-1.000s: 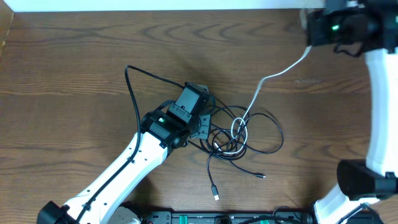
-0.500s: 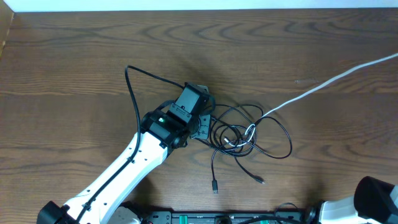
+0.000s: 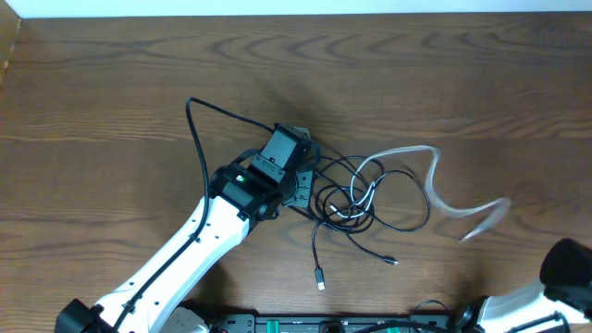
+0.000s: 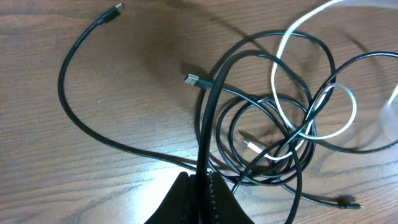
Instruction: Untangle cables
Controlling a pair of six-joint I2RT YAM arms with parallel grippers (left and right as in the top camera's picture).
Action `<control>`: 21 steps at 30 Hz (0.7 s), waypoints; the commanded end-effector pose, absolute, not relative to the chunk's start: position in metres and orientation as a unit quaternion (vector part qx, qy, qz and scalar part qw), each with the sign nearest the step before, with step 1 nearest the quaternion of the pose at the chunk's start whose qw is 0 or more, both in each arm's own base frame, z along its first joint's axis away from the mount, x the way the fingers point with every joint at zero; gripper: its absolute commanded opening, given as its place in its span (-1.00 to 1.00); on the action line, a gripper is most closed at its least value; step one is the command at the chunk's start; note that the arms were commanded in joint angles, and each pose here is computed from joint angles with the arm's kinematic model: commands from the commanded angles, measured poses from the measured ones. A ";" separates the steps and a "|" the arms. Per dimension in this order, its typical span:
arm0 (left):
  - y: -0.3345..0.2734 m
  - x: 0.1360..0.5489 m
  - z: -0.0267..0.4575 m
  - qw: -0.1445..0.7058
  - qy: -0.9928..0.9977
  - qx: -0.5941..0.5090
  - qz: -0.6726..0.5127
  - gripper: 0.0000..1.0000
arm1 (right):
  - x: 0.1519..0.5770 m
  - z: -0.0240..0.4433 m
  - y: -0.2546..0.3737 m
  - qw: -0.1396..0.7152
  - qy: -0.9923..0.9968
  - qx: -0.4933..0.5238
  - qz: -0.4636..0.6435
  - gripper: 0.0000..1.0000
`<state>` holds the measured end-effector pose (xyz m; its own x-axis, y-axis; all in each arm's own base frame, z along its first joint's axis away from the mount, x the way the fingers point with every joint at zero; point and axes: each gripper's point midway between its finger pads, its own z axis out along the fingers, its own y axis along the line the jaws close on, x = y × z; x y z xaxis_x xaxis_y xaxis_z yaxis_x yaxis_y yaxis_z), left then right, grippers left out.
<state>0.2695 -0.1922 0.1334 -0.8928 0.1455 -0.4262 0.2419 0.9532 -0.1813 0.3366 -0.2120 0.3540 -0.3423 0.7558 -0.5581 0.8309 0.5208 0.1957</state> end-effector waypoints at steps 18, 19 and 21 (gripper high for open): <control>-0.188 0.271 0.134 0.208 0.968 0.090 -0.107 -0.85 | 0.366 0.248 -0.012 0.079 0.984 0.112 0.114 0.18; -0.188 0.271 0.134 0.208 0.968 0.090 -0.107 -0.85 | 0.361 0.240 -0.011 0.063 0.987 0.114 0.097 0.18; -0.188 0.271 0.134 0.208 0.968 0.090 -0.107 -0.85 | 0.350 0.223 -0.004 0.026 0.991 0.112 0.063 0.16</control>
